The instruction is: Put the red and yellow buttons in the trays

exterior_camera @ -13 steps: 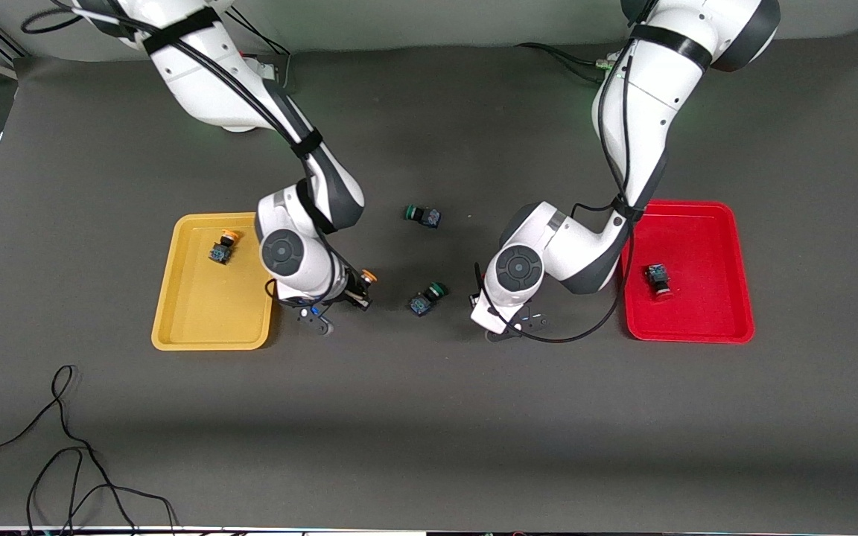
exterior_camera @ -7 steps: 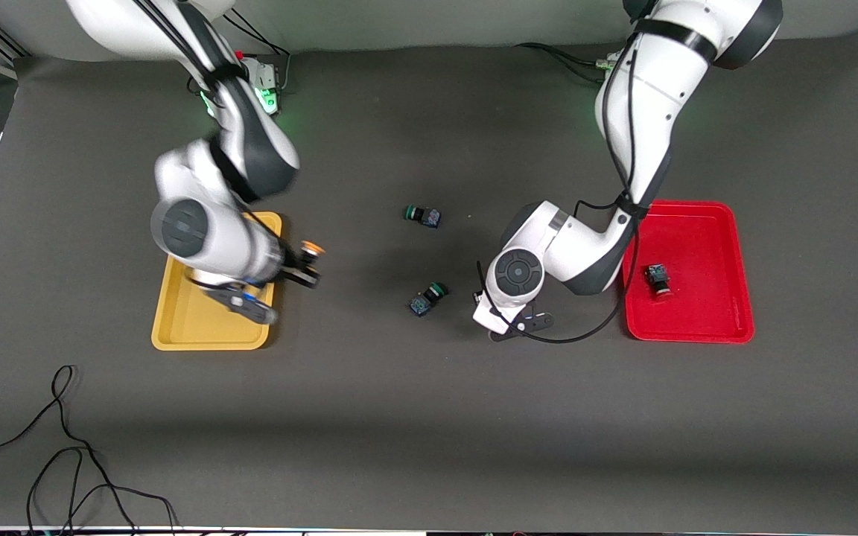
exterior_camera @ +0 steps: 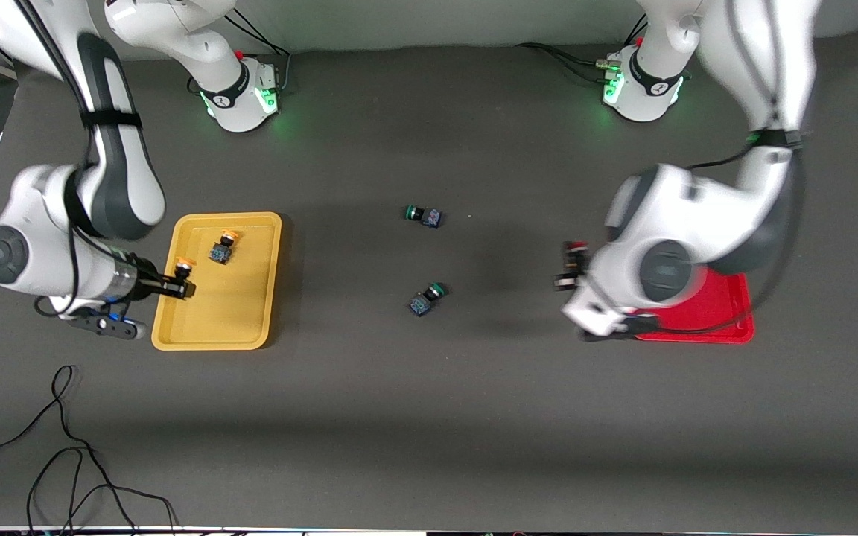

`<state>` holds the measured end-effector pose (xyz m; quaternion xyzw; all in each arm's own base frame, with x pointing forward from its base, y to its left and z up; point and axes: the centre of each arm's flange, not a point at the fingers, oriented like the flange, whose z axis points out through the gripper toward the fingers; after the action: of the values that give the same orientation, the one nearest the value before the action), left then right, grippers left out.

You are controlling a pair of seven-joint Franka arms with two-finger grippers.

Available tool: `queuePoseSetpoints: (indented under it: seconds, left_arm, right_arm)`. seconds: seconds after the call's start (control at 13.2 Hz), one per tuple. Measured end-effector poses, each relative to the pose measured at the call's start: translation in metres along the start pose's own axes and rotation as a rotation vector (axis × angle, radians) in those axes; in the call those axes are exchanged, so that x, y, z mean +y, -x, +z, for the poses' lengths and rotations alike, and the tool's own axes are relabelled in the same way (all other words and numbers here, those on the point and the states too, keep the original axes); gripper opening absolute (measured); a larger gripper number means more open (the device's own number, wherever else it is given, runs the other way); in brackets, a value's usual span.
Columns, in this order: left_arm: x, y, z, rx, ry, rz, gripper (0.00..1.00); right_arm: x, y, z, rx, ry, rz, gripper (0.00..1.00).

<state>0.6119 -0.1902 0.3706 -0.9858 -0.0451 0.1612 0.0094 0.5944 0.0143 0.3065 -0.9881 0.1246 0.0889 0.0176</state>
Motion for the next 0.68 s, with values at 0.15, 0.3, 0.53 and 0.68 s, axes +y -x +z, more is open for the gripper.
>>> queuePoseSetpoints:
  seconds: [0.15,0.3,0.53,0.68]
  left_arm:
    - [-0.101,-0.009,0.014,-0.038,0.001,0.066,0.41]
    - [-0.187,-0.019,0.04,-0.03,-0.024,0.101,0.41]
    - [-0.232,-0.027,0.118,0.036,-0.061,0.143,0.41]
    - [-0.23,-0.026,0.174,0.042,-0.075,0.181,0.41]
  right_arm:
    - [-0.005,-0.005,0.059,0.003,-0.004,-0.019,0.44]
    - [-0.009,-0.007,0.079,-0.001,0.013,-0.023,0.44]
    - [-0.01,-0.008,0.073,0.01,0.007,-0.025,0.44]
    - [-0.01,-0.008,0.071,0.012,0.005,-0.025,0.44]
